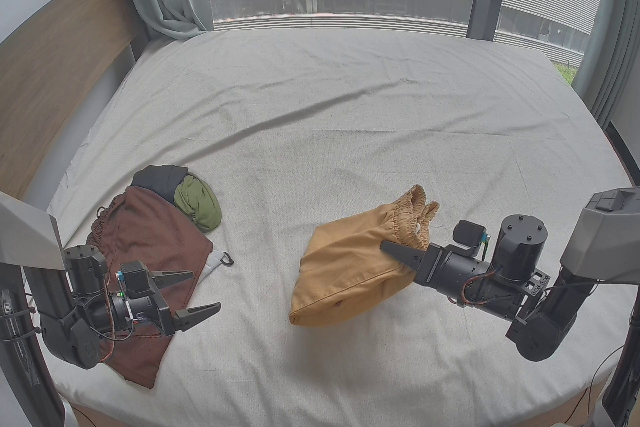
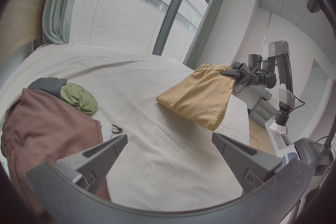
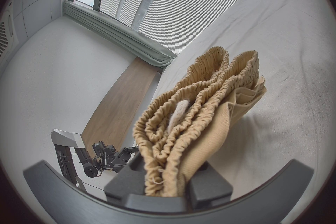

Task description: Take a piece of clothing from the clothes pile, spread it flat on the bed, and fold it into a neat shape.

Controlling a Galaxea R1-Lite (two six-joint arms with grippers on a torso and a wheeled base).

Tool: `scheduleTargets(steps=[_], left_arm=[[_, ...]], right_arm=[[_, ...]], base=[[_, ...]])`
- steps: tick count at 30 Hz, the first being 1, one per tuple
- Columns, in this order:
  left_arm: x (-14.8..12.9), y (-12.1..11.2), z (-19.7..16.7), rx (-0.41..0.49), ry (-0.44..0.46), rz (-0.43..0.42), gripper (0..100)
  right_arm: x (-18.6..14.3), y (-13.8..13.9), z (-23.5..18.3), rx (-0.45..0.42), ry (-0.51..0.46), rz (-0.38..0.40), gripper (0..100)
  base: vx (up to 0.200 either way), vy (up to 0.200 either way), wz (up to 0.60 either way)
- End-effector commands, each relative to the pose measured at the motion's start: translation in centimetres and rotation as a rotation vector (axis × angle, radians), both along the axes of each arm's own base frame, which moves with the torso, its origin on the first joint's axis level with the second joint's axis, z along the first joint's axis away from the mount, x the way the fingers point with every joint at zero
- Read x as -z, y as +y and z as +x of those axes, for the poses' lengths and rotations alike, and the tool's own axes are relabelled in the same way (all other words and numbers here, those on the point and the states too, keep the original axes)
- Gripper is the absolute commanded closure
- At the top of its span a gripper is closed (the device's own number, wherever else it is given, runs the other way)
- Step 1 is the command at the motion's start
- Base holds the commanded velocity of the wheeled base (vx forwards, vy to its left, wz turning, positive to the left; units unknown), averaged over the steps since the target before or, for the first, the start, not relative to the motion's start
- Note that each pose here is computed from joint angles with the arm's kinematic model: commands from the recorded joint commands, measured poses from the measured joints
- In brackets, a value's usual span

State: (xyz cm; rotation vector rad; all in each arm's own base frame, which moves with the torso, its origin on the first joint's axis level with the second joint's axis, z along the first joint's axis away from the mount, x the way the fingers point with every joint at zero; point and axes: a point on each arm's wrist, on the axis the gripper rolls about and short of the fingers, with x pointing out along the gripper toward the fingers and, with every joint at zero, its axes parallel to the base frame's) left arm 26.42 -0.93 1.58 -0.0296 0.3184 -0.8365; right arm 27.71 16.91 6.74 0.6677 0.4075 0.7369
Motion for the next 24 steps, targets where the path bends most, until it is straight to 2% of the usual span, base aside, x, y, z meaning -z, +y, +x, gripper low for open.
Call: scheduleTargets(steps=[1,24], left_arm=[[0.0,0.0,0.0,0.000,0.001,0.000,0],[0.1,0.0,0.0,0.001,0.004,-0.001,0]], right_arm=[[-1.4,0.3,0.3,-0.003,-0.048,0.028,100],[-7.0,2.8,5.3,0.006,-0.085,0.048,100]], base=[[0.000,0.000,0.00],[0.000,0.000,0.00]])
